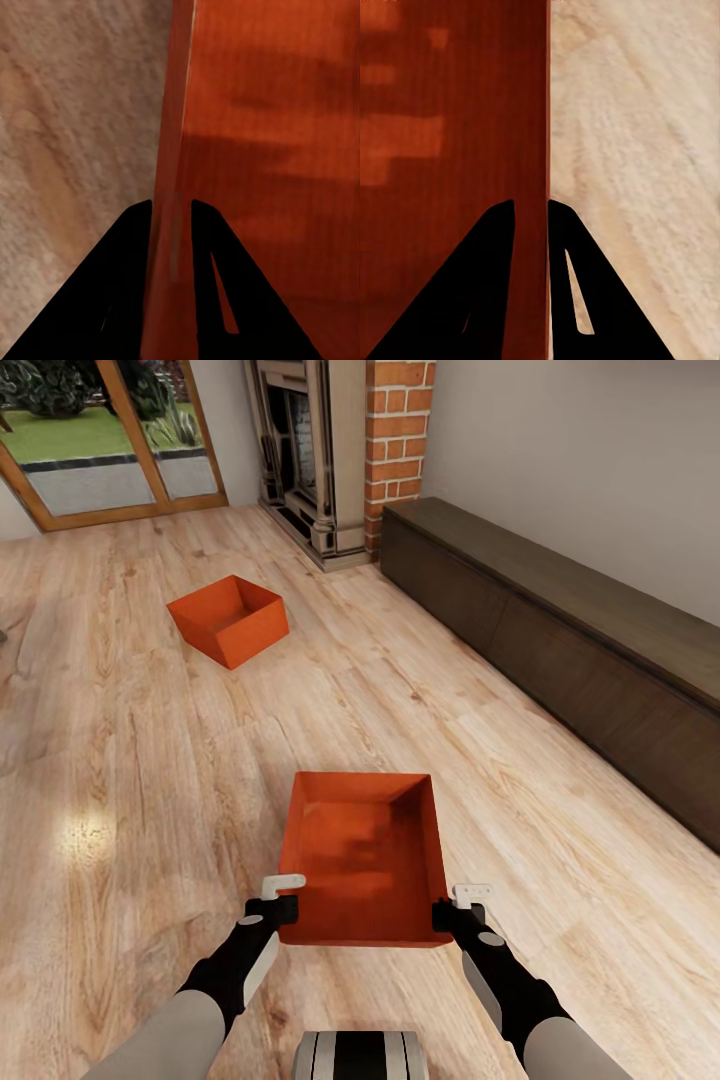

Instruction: Move the two storage containers from the living room to the garage. In the garage, place one container on the floor and stack the other container on top of it (either order is fine).

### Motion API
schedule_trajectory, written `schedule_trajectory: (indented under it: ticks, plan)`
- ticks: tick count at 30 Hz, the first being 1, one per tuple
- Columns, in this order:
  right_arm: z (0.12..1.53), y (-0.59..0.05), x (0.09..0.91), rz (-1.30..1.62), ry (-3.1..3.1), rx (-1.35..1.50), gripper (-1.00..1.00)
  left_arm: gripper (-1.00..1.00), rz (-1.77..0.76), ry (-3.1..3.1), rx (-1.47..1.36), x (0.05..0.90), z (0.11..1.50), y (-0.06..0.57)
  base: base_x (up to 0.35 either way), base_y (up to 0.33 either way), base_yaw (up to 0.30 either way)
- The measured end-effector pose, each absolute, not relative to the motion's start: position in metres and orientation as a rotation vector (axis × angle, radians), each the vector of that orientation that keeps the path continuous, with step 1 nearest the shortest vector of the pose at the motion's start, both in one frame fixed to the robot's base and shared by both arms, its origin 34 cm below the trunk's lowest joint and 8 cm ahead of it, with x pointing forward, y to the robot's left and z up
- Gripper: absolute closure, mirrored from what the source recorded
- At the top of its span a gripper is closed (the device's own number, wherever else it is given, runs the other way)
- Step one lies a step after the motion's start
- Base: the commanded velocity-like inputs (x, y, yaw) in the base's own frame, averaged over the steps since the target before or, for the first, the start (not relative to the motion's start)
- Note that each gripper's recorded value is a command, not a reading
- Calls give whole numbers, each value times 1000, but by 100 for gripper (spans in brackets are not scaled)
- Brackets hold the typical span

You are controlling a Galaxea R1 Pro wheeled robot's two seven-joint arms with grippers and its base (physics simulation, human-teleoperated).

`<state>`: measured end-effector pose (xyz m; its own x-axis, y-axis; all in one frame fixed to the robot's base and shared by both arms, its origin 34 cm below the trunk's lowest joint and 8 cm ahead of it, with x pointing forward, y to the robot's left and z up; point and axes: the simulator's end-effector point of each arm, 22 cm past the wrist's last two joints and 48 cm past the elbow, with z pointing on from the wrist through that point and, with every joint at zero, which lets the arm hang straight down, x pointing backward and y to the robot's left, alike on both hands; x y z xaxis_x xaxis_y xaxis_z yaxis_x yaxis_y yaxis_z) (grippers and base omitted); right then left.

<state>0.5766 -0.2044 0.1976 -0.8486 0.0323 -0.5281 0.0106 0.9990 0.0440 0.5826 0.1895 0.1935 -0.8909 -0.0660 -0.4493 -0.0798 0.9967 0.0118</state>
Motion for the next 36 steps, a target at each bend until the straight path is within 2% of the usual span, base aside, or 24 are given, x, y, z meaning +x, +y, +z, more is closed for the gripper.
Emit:
schedule_trajectory:
  ticks: [36]
  plan:
    - [274, -204, 594, 49, 2584, 25, 100, 100, 42, 2670, -109, 601, 270, 190, 0, 0, 0]
